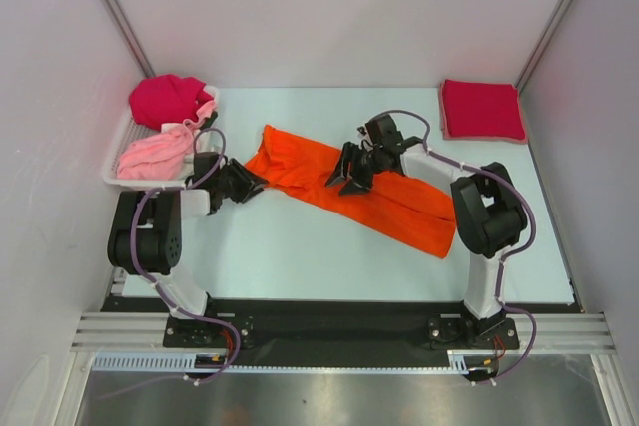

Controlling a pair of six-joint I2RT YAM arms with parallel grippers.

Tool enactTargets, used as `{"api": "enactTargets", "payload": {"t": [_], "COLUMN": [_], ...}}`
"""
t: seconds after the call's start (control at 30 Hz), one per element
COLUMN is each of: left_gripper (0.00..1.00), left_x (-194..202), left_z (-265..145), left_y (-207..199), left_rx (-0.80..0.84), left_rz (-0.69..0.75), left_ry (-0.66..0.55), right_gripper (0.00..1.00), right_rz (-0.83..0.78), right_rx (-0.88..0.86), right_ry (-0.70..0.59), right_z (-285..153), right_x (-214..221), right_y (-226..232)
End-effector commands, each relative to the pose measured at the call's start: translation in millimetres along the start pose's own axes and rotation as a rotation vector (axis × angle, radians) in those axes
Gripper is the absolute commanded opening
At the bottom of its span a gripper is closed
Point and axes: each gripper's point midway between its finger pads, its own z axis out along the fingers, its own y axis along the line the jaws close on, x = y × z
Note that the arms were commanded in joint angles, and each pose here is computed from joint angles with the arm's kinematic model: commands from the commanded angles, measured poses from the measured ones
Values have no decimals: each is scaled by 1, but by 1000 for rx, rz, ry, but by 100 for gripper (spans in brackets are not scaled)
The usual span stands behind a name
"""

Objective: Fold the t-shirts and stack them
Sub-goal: Fold the tshirt

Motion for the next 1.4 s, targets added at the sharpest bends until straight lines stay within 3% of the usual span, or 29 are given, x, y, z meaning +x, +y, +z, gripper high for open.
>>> {"api": "enactTargets", "payload": {"t": [0.0,0.17,0.27,0.5,0.73,1.13,1.23,1.37], "left_gripper": [37,27,25,31,15,3,2,0], "left_x": [2,2,1,0,-8,-10,-10,-12], "left_z": [-1,0,-1,-5,-4,-8,-9,-13], "left_y": [21,19,17,18,16,9,8,2], "left_rx": [-71,-63,-58,-61,-49,-27,-21,-9], "left_rz": [-84,-72,-55,-34,-26,5,11,27], "left_ry": [-22,-10,-11,-5,-7,1,3,-4], "right_gripper": [55,39,34,34,27,30,22,3], "right_rz": [6,146,204,311,353,386,382,361], "right_rx": [-62,-132,-126,-113,-91,-98,-104,-106], "right_ry": [-24,-32,-48,-52,-80,-87,-92,-86], "right_z": [14,48,62,90,103,115,115,113], "right_x": [-8,-12,-19,-27,-36,-37,-39,-39], "right_y": [22,35,35,23,18,21,21,21]}}
